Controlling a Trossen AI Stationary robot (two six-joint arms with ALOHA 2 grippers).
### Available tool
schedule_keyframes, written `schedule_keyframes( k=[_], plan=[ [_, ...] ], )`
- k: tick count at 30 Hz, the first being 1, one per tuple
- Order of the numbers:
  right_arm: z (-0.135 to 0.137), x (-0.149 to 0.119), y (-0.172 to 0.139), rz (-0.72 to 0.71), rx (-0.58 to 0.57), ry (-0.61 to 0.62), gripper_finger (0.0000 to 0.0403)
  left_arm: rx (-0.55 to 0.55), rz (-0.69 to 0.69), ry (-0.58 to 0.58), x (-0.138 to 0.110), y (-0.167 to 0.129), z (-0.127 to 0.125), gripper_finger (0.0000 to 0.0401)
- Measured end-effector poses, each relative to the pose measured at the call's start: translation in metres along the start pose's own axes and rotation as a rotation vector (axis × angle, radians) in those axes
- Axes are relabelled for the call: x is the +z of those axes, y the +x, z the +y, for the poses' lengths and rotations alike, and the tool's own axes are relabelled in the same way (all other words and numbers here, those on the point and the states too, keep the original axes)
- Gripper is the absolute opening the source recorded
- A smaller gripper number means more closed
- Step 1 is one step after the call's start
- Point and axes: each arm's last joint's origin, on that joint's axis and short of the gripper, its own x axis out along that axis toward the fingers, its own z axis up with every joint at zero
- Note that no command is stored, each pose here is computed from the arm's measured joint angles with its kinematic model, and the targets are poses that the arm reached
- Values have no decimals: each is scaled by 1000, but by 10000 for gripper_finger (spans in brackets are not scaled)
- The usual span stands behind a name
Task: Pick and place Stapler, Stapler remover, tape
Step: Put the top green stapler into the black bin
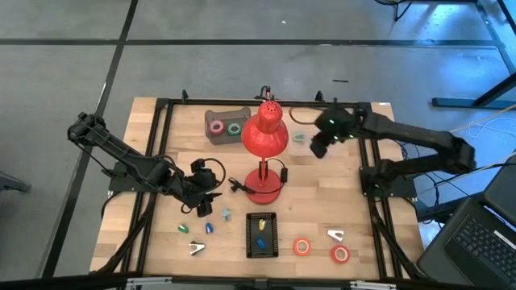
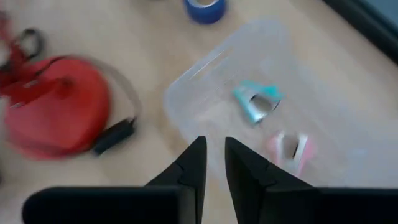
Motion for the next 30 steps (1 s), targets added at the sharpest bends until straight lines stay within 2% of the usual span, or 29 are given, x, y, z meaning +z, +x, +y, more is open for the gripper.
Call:
schedule_keyframes(
  k=[9,17,30],
  plan=[
    [33,-34,-58,-99,207,46,50,1,0,-49,0,0,0,187],
    [68,-54,-72,-91,365,15,49,-3,3,-59,0,0,0,187],
    [130,-97,-62,-35,360,-32,49,3,-2,-56,0,0,0,187]
  ],
)
